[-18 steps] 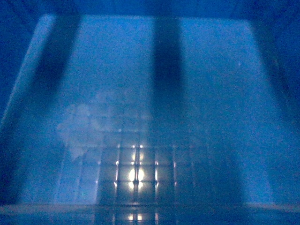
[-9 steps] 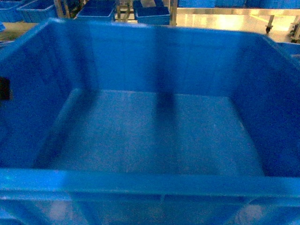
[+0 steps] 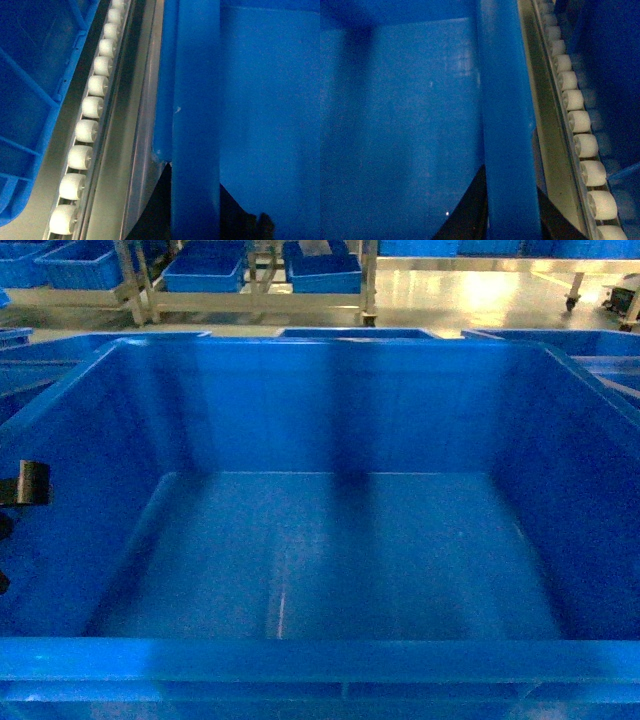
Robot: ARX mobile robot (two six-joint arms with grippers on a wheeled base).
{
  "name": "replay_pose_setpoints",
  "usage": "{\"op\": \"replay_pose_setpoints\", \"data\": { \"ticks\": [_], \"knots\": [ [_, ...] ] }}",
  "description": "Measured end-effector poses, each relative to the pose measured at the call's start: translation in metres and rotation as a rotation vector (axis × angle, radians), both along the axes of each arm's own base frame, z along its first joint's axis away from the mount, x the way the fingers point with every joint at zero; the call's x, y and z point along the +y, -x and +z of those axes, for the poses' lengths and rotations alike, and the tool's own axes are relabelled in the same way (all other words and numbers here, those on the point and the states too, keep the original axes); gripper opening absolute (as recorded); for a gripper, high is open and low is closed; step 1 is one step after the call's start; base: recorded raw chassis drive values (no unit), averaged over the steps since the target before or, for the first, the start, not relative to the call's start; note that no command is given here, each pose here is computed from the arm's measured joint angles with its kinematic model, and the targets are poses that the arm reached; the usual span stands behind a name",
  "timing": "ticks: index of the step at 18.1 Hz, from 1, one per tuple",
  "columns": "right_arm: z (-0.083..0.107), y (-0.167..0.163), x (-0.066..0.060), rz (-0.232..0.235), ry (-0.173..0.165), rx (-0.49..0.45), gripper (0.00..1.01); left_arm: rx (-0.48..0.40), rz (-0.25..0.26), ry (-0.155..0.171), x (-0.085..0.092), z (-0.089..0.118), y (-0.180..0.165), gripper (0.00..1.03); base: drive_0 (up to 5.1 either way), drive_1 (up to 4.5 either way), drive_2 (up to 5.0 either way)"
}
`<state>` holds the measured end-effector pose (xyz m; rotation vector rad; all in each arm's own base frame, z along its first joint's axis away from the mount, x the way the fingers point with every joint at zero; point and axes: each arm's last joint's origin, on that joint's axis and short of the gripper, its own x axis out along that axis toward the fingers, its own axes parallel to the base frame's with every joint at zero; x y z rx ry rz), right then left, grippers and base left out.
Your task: Place box next to blue box on left shelf
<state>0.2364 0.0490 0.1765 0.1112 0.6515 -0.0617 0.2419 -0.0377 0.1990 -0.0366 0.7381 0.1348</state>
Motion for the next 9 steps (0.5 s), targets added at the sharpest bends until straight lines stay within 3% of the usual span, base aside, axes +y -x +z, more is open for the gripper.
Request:
{"op": "replay_pose_setpoints", "data": {
  "ticks": [1,2,3,4,5,7,9],
  "knots": [
    [0.003,0.001,0.001,-0.03,0.0,-0.017,0.23,-0.005,0.002,-0.014,-0.001,0.0,0.001,0.2,0.0,0.0,0.0],
    [0.026,0.007,0.002,-0.085,-0.002,-0.164,0.47,-0.191,0.02,-0.039,-0.003,0.022,0.006,0.46,0.0,0.0,0.0],
    [0.049,0.013,0.004,-0.101,-0.018,-0.313,0.6,-0.353,0.021,-0.003,-0.006,0.048,0.015,0.59,0.0,0.0,0.0],
    [0.068,0.024,0.006,-0.102,-0.02,-0.425,0.73,-0.45,0.019,0.013,-0.008,0.064,0.025,0.7,0.0,0.0,0.0],
    [0.074,0.034,0.009,-0.103,-0.005,-0.49,0.82,-0.511,0.002,0.015,-0.013,0.068,0.036,0.81,0.0,0.0,0.0],
    [0.067,0.053,0.009,-0.113,0.064,-0.512,0.98,-0.511,-0.033,-0.002,-0.019,0.056,0.051,0.97,0.0,0.0,0.0],
    [0.046,0.075,0.007,-0.122,0.139,-0.456,0.97,-0.49,-0.032,-0.049,-0.019,0.042,0.068,0.97,0.0,0.0,0.0]
  ]
}}
